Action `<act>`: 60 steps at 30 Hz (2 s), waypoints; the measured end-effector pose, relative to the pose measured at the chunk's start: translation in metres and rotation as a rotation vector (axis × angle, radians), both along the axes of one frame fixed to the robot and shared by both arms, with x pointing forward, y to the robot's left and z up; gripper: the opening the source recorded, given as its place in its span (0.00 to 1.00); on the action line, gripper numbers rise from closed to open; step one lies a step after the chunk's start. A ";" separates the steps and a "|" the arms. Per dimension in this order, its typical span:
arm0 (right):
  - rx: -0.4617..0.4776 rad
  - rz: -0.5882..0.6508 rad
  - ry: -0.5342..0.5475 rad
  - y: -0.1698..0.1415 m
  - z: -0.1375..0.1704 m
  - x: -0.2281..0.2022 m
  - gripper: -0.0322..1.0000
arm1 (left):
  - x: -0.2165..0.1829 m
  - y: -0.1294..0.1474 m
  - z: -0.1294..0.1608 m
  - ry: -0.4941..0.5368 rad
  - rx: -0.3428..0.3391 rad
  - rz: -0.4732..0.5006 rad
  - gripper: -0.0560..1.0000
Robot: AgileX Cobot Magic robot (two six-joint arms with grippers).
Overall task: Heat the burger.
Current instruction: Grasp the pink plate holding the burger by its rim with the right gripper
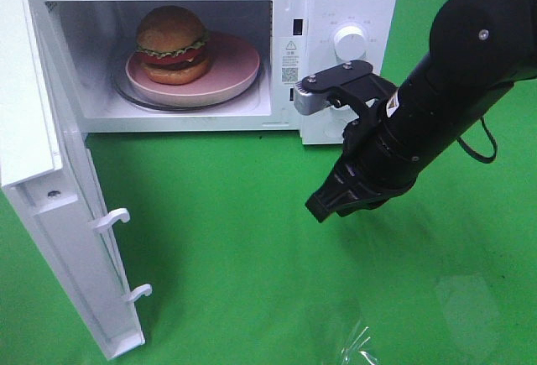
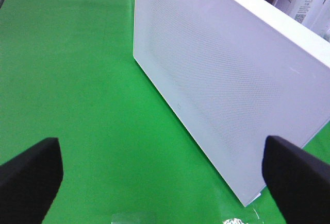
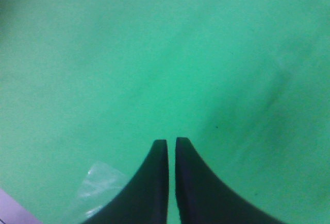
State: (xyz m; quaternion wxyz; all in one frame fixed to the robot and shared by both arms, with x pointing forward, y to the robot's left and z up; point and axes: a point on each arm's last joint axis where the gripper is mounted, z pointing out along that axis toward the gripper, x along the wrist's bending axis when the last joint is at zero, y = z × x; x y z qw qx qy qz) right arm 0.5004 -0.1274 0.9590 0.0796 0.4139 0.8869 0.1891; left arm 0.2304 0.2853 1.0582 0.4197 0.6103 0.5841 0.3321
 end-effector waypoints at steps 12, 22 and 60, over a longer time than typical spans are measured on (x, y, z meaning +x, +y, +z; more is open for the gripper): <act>-0.228 0.686 -0.205 0.004 0.013 0.007 0.08 | 0.000 0.000 0.000 0.000 0.000 0.000 0.97; -0.428 1.071 -0.386 0.009 0.024 0.015 0.20 | 0.000 0.000 0.000 0.000 0.000 0.000 0.97; -0.445 1.055 -0.733 0.101 0.023 0.080 0.85 | 0.000 0.000 0.000 0.000 0.000 0.000 0.97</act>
